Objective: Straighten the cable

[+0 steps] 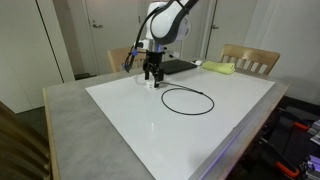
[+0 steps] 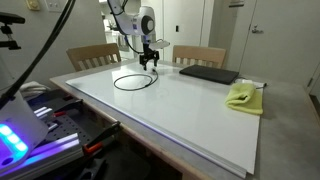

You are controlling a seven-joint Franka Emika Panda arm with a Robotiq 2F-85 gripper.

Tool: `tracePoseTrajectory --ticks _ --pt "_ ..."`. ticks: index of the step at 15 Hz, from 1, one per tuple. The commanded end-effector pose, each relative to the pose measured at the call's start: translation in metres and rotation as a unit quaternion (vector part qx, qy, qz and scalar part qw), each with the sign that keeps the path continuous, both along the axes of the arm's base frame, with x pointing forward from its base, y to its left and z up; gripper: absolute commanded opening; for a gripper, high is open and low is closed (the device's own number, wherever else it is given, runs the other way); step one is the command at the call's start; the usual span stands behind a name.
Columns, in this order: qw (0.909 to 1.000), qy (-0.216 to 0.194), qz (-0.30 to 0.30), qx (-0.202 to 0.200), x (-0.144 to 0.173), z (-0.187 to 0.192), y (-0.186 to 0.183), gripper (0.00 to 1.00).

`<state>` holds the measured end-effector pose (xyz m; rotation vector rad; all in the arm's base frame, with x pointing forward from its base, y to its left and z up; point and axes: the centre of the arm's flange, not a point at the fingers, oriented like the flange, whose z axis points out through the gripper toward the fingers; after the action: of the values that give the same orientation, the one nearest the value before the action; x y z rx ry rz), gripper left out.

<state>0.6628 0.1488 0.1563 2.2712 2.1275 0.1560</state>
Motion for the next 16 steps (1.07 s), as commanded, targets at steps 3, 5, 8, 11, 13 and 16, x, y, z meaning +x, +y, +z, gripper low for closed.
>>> tracePoseTrajectory --ticks 3,5,8,11,13,16 --pt "0.9999 0.001 0.012 -0.005 0.008 -0.003 -0.004 1.00" --pt "0.9999 0.001 0.011 -0.006 0.007 -0.003 -0.005 1.00" --pt "0.9999 0.003 0.007 -0.007 0.004 -0.007 -0.009 1.00" --pt "0.9999 0.006 0.008 -0.008 0.002 -0.009 -0.010 0.89" --pt "0.9999 0.007 0.010 -0.007 0.001 -0.011 -0.009 0.74" --pt "0.9999 0.008 0.012 -0.006 -0.001 -0.014 -0.010 0.50"
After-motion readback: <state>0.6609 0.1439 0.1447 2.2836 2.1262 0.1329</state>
